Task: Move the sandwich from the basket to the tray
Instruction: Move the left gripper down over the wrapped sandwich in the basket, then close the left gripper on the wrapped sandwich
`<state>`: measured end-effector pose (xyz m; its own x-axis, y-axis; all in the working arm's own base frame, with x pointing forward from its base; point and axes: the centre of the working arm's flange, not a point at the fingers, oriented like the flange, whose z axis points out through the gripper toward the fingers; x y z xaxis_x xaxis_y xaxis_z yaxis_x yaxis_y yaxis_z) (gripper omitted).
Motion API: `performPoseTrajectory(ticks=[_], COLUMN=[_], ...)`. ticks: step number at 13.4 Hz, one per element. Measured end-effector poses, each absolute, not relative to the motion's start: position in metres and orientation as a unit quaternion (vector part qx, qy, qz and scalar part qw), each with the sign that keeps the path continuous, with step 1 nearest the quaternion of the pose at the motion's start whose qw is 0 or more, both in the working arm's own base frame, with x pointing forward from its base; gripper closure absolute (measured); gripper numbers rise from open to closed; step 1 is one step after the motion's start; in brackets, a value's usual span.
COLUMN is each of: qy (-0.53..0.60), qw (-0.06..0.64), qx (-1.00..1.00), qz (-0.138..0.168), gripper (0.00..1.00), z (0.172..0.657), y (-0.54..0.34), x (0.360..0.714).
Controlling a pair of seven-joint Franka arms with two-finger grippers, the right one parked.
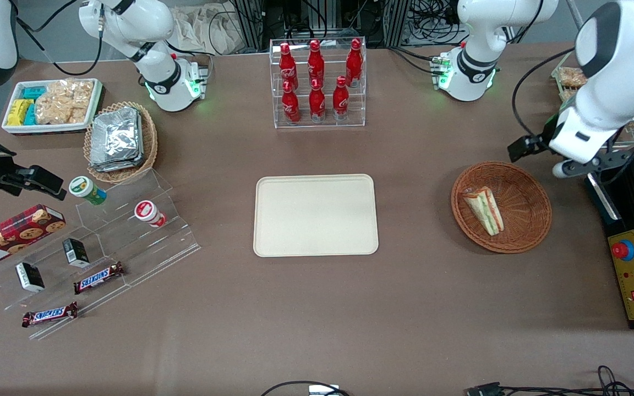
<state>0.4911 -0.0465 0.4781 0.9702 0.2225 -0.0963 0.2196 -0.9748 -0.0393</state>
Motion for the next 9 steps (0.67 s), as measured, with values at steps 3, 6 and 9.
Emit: performPoseTrajectory(ticks=[3,6,9], qy=[-0.137,-0.155,-0.179], qw=[0.009,0.004,-0.001], qx=[-0.990,-0.988,-0.984], qz=[0.026,0.018,0.005], gripper=[0.00,0.00,0.00], z=[0.415,0.371,0.323], y=[-0.044,-0.034,-0.033], x=[0.493,0.508,0.515])
